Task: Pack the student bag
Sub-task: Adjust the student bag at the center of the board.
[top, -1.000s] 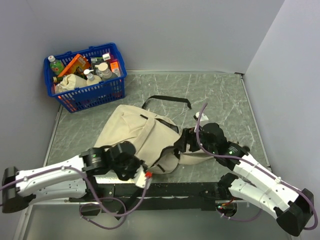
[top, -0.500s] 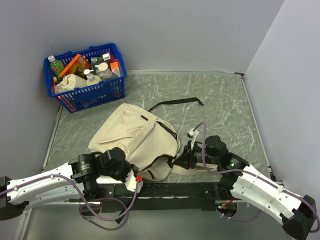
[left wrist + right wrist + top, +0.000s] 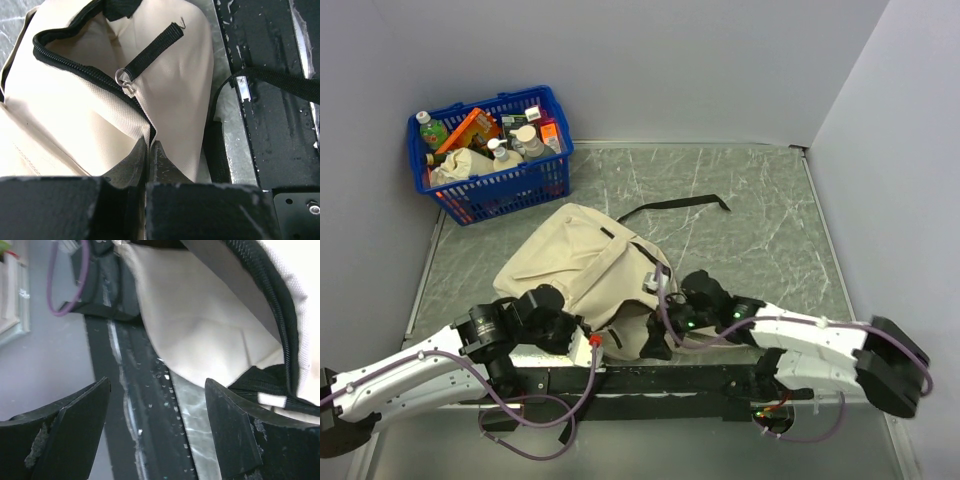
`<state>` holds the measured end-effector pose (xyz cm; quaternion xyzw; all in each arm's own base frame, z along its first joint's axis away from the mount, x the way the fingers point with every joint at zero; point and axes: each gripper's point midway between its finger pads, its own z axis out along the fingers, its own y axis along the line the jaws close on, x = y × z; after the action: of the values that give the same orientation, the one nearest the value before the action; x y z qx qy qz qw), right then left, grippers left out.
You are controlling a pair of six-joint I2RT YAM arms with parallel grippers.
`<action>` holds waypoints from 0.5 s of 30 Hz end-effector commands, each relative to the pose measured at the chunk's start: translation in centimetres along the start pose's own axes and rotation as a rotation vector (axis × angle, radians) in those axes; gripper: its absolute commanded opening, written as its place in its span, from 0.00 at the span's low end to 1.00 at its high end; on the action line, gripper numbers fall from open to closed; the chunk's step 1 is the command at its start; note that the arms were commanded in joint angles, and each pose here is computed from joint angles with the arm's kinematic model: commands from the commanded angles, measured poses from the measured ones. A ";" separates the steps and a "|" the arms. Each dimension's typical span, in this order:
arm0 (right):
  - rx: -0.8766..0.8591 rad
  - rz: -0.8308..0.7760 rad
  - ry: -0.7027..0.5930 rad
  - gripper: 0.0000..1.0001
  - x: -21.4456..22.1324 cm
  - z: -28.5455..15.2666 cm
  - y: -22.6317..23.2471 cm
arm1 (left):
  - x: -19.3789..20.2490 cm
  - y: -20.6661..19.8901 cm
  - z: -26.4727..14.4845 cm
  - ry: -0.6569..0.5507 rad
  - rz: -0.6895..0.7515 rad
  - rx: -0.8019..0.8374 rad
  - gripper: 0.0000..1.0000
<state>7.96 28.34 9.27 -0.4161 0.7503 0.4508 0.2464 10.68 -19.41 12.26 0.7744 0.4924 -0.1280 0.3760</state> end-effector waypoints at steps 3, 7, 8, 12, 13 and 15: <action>0.181 -0.024 -0.009 0.84 -5.4 3.3 -4.8 | -0.2 1.9 -1.4 0.012 0.006 -0.073 0.01; 0.320 -0.013 -0.058 0.86 -7.2 4.0 -8.1 | -0.5 2.1 -1.8 0.006 0.012 -0.077 0.10; 0.338 -0.021 -0.077 0.86 -7.6 3.9 -8.5 | -0.3 2.0 -1.9 0.013 0.011 -0.070 0.15; 0.397 -0.064 -0.220 0.90 -10.4 3.3 -9.1 | -0.2 1.9 -2.0 0.020 0.012 -0.068 0.74; 0.420 -0.089 -0.296 0.91 -11.7 2.7 -9.0 | -0.2 2.0 -2.1 0.019 0.012 -0.072 0.79; 0.419 -0.116 -0.339 0.91 -12.5 2.3 -8.4 | -0.5 2.4 -2.2 0.009 0.003 -0.085 0.80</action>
<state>18.77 32.45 8.35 -0.3518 0.8018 0.3316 0.3514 11.52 -18.42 12.81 0.7712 0.5017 -0.1064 0.3772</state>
